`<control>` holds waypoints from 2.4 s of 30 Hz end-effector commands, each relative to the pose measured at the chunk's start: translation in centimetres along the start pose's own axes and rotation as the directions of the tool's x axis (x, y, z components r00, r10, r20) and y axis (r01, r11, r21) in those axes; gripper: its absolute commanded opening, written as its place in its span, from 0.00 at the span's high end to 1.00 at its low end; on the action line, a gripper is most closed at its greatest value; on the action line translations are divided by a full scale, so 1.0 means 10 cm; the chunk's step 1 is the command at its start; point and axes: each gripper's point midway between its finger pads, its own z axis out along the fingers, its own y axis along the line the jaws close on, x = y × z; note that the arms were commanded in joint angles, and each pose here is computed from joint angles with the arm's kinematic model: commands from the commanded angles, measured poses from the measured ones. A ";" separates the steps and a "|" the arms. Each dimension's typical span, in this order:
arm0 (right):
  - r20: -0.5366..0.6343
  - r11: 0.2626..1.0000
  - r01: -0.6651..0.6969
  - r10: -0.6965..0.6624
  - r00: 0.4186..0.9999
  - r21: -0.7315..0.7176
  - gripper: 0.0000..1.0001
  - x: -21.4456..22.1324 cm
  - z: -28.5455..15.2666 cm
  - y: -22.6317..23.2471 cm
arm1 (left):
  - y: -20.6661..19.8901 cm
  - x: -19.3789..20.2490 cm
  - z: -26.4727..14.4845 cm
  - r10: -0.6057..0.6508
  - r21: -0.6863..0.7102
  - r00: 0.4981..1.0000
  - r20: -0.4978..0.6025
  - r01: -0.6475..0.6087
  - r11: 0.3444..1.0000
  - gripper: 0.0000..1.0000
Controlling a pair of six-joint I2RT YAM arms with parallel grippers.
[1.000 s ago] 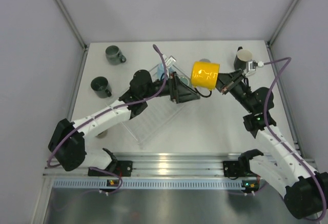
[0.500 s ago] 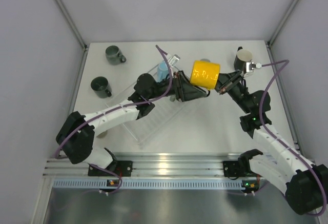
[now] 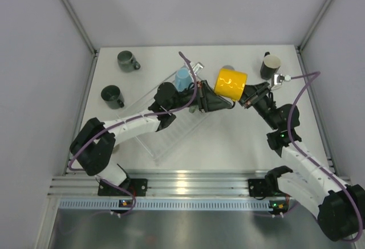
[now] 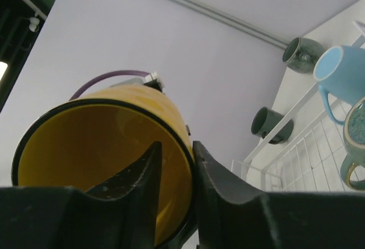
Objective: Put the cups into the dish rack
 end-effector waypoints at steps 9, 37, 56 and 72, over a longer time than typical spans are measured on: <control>-0.052 0.991 0.135 -0.135 0.989 -0.004 0.34 0.11 -0.20 0.13 | -0.28 -0.21 -0.14 0.130 -0.051 0.986 0.105 -0.125 0.991 1.00; -0.028 0.954 0.251 -0.250 0.968 0.164 0.01 0.03 -0.46 0.04 | 0.83 -0.61 -1.70 0.350 -0.921 0.936 0.026 -0.114 0.373 1.00; -0.030 0.914 0.349 -0.350 0.936 0.209 0.01 -0.07 -0.48 0.06 | 1.55 -0.46 -2.41 0.262 -0.999 0.964 -0.033 -0.036 0.010 1.00; -0.026 0.889 0.390 -0.396 0.918 0.239 0.01 -0.14 -0.49 0.09 | 1.89 -0.32 -2.62 0.173 -0.998 0.984 -0.030 -0.020 -0.064 1.00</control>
